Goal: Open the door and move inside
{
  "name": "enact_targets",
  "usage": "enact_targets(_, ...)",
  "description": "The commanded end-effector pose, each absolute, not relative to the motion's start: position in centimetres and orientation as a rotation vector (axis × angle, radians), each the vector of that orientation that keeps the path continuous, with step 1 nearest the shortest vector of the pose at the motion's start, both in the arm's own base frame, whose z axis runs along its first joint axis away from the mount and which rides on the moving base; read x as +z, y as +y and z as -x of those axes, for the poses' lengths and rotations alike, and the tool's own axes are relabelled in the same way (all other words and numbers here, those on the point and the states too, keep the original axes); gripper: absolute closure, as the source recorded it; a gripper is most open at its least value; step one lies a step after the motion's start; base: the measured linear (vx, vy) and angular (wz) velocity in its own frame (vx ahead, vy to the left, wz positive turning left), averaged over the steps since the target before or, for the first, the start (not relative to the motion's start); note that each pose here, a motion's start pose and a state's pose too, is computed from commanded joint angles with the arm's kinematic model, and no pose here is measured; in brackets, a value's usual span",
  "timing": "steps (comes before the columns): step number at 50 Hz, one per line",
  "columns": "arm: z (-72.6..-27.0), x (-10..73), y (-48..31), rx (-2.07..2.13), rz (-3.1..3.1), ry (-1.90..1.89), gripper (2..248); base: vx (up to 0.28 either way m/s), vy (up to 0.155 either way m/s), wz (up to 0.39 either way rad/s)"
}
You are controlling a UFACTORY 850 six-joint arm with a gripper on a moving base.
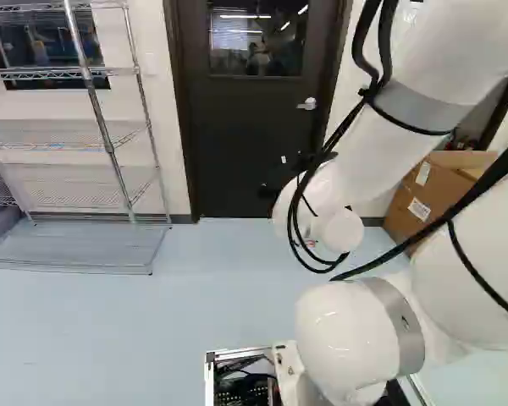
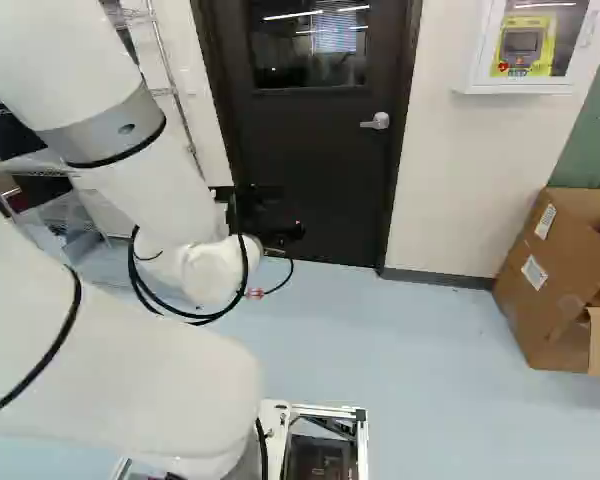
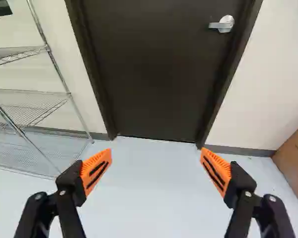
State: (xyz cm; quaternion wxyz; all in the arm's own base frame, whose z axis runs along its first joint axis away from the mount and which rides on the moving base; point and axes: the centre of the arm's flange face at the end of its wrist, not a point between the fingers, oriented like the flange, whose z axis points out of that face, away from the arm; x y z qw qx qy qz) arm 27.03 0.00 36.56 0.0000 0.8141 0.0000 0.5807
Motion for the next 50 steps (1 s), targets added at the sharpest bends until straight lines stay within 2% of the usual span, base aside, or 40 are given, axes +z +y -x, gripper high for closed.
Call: enact_targets(50,-27.03,36.56,0.00,1.824,-2.558,0.000,3,0.000,0.000,0.000)
